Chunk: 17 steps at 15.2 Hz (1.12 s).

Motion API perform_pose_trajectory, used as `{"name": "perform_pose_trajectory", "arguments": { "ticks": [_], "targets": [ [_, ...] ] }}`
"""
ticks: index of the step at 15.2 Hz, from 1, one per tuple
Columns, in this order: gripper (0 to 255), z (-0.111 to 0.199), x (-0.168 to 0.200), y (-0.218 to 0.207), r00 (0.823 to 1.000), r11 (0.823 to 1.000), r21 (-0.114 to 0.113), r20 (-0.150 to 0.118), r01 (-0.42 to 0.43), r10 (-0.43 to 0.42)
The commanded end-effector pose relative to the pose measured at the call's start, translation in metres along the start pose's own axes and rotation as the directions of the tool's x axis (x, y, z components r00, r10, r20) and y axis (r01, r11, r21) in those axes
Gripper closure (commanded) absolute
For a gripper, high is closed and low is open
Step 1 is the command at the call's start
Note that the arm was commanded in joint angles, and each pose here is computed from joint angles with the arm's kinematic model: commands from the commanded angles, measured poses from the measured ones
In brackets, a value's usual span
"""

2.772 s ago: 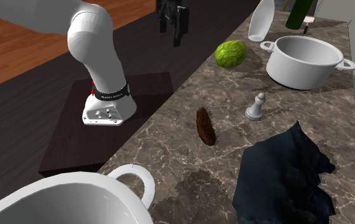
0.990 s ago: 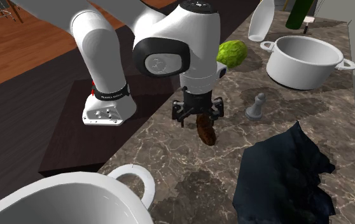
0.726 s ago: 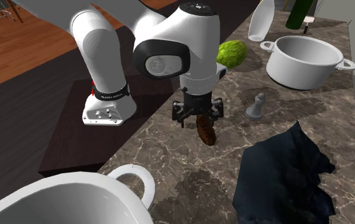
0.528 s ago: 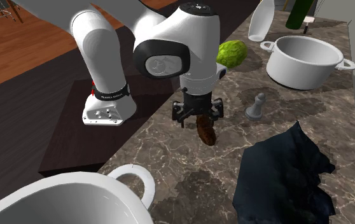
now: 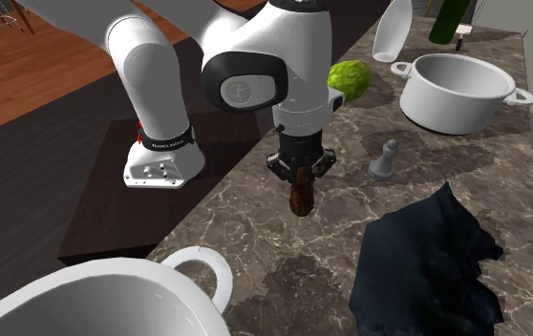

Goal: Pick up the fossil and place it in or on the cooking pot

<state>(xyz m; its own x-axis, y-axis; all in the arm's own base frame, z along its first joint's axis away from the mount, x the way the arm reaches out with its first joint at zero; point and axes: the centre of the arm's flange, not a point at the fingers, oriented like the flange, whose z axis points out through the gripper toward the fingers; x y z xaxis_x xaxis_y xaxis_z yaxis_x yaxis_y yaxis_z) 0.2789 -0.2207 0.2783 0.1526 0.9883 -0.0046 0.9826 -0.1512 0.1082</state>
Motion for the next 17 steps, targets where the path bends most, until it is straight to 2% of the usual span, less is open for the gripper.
{"name": "perform_pose_trajectory", "arguments": {
  "ticks": [1,2,7,8,9,10,11,17],
  "targets": [
    [255,0.008,0.007,-0.006,1.0,1.0,0.031,-0.007,0.002,-0.002],
    [255,0.009,-0.004,-0.006,1.0,1.0,0.031,-0.008,0.003,-0.003],
    [255,-0.017,-0.004,-0.004,1.0,1.0,0.031,-0.008,0.003,-0.003],
    [255,-0.013,-0.005,-0.003,1.0,1.0,0.027,-0.008,0.003,-0.003],
    [0,-0.013,-0.005,-0.003,1.0,1.0,0.027,-0.008,0.003,-0.003],
    [0,-0.018,-0.005,0.01,0.989,0.989,0.069,-0.054,-0.132,0.136],
    [0,-0.022,-0.006,0.023,0.957,0.958,0.117,-0.094,-0.262,0.273],
    [0,0.004,-0.003,0.021,0.955,0.956,0.119,-0.096,-0.268,0.28]
  ]
}}
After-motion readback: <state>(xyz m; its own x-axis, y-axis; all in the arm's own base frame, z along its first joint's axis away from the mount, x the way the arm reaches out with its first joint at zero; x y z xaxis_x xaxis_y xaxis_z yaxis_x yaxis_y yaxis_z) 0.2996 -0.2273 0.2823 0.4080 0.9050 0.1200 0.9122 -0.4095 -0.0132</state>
